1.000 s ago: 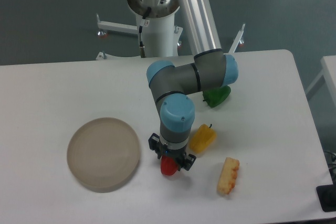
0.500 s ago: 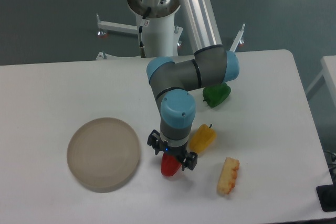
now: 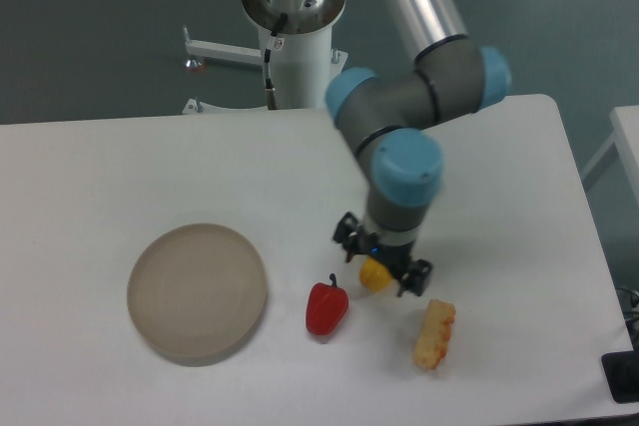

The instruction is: Place the red pepper on the table

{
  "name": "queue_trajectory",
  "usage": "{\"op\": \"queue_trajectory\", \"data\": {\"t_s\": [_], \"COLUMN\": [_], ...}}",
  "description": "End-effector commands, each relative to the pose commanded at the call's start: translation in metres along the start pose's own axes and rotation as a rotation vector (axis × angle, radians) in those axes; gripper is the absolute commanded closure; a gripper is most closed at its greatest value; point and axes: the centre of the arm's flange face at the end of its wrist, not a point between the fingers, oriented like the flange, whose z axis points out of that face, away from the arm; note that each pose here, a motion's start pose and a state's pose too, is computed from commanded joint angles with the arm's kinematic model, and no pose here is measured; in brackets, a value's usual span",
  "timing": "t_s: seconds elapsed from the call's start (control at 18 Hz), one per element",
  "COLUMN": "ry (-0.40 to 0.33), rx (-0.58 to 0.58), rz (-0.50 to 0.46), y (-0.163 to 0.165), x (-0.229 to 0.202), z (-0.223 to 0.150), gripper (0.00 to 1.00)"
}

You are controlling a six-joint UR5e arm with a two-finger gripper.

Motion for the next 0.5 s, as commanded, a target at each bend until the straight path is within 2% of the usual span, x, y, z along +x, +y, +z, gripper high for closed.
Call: {"op": "queue_trajectory", "data": {"t_s": [0.22,0.5], "ry": [-0.03,-0.039], "rx": [-0.006,-0.003], "rz": [0.081,0.072], "y": [0.04,0.05], "x": [-0.028,-0.034], "z": [-0.006,-0.008], "gripper": [0.0,0.0]}}
